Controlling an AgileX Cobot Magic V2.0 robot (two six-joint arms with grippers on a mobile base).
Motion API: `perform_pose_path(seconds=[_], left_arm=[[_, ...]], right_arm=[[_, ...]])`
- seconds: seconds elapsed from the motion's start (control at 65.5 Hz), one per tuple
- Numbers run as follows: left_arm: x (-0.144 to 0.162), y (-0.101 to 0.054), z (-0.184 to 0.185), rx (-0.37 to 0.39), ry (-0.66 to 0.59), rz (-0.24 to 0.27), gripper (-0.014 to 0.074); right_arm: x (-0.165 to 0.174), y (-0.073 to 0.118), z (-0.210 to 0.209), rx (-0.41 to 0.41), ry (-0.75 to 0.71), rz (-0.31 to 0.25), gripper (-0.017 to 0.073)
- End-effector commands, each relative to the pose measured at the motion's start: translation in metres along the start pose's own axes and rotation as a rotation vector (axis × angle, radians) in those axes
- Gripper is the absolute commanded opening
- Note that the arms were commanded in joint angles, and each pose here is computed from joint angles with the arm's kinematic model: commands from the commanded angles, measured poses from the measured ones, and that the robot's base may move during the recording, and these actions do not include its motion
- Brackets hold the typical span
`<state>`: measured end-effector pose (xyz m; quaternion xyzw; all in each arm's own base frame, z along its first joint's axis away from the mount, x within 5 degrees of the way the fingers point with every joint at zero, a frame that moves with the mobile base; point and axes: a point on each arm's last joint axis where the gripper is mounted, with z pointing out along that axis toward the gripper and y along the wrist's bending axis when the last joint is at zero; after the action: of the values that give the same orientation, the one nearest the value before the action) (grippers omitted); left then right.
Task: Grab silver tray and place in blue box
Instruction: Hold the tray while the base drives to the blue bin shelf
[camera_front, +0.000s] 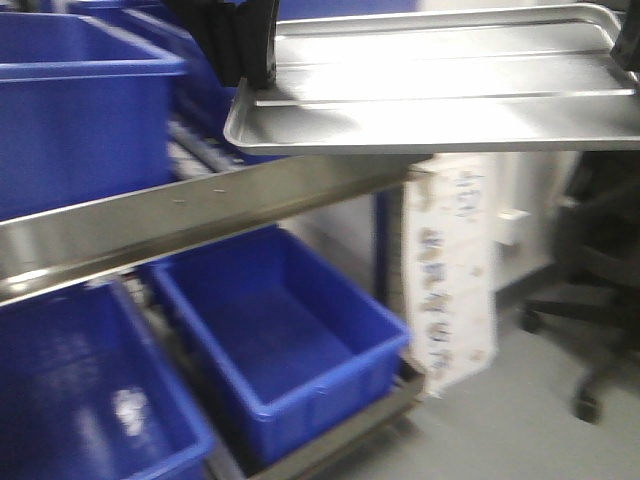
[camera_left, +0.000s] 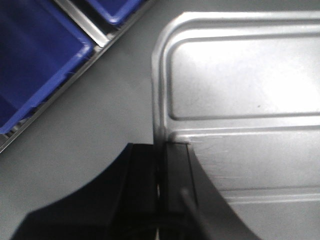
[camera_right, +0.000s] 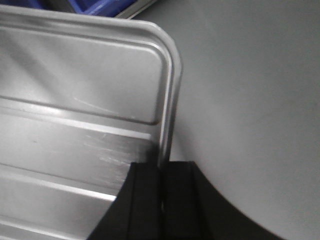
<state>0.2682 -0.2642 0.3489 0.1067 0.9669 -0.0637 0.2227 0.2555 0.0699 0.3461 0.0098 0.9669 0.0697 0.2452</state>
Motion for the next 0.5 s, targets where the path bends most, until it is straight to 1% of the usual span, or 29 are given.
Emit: perform_pose_path(seconds=[0.0,0.168,0.275,0.488], left_arm=[[0.0004,0.0084,-0.0251,-0.02,-0.02,0.017,-0.0106],[0.0001,0.0084,-0.0259,-0.017,-0.024,0.014,-0.0106],[0.0001,0.0084,-0.0259,-0.017,-0.024,-0.012,-0.0106],[0.0002,0.0088,-0.0275,-0.015,-0.028,-0.012,-0.0106]], right_arm=[[-0.0105,-0.0014,-0.0215,0.001,-0.133,-0.029,0.0057],[-0.0105,-0.0014,-0.0215,0.001,-0.133,-0.029,0.0057],[-0.0105,-0.0014,-0.0215,0.001,-0.133,-0.029,0.0057],[-0.0105,-0.0014,-0.0215,0.001,-0.133,-0.029,0.0057]])
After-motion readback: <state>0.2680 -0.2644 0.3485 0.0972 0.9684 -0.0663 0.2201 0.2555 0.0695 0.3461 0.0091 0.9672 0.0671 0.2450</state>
